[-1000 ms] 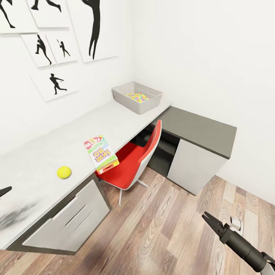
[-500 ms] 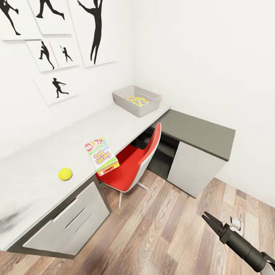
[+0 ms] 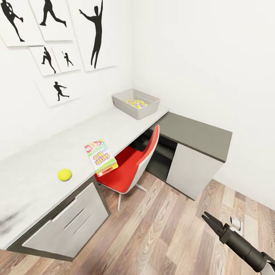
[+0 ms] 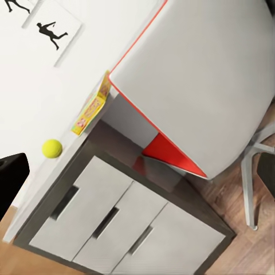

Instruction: Put all the toys in the child's room - the three board games (two on the bed and one on the table), the two jigsaw puzzles on the table, and the tennis ball on the table - inside the toy box on the table in the child's room.

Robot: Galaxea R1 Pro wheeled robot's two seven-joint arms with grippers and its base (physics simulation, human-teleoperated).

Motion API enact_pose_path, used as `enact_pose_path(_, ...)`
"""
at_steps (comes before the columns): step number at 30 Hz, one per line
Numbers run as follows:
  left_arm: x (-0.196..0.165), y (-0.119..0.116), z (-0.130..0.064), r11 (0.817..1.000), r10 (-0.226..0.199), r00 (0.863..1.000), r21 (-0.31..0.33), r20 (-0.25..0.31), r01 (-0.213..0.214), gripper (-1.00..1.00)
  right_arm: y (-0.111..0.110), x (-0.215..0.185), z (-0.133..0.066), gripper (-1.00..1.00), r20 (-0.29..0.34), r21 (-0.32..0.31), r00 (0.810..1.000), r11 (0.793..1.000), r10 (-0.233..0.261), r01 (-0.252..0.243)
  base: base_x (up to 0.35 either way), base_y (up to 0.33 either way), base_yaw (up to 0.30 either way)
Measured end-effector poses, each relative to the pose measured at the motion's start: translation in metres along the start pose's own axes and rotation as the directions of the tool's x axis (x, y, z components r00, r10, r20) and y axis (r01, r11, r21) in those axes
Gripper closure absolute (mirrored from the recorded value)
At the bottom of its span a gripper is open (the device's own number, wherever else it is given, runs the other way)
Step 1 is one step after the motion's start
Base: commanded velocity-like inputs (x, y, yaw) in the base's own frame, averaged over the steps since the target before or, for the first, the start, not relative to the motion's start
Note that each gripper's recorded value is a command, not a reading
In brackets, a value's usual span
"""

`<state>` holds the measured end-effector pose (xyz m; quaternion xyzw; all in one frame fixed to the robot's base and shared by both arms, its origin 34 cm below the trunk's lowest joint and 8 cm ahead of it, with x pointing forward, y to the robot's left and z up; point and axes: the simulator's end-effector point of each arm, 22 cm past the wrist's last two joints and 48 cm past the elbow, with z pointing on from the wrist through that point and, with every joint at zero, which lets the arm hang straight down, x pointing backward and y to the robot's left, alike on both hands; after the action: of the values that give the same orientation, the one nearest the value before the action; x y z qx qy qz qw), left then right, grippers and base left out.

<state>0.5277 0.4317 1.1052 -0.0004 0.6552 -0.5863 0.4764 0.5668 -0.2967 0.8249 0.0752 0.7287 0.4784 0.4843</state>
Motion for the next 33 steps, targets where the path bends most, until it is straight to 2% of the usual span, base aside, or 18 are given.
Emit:
enact_pose_path(7,-0.0014,-0.0045,-0.0012,1.000,0.008,1.000,0.005,0.004,-0.008,-1.00,0.0033,-0.0029,0.0002,-1.00,0.005,-0.006,1.000,1.000,-0.005,0.005,-0.065,-0.096,0.000)
enact_pose_path(33,0.0005,-0.0044,0.0000,1.000,0.003,1.000,0.008,0.001,-0.003,-1.00,0.0026,0.0022,0.0008,-1.00,-0.020,-0.001,1.000,1.000,-0.005,0.005,-0.001,-0.002,0.000)
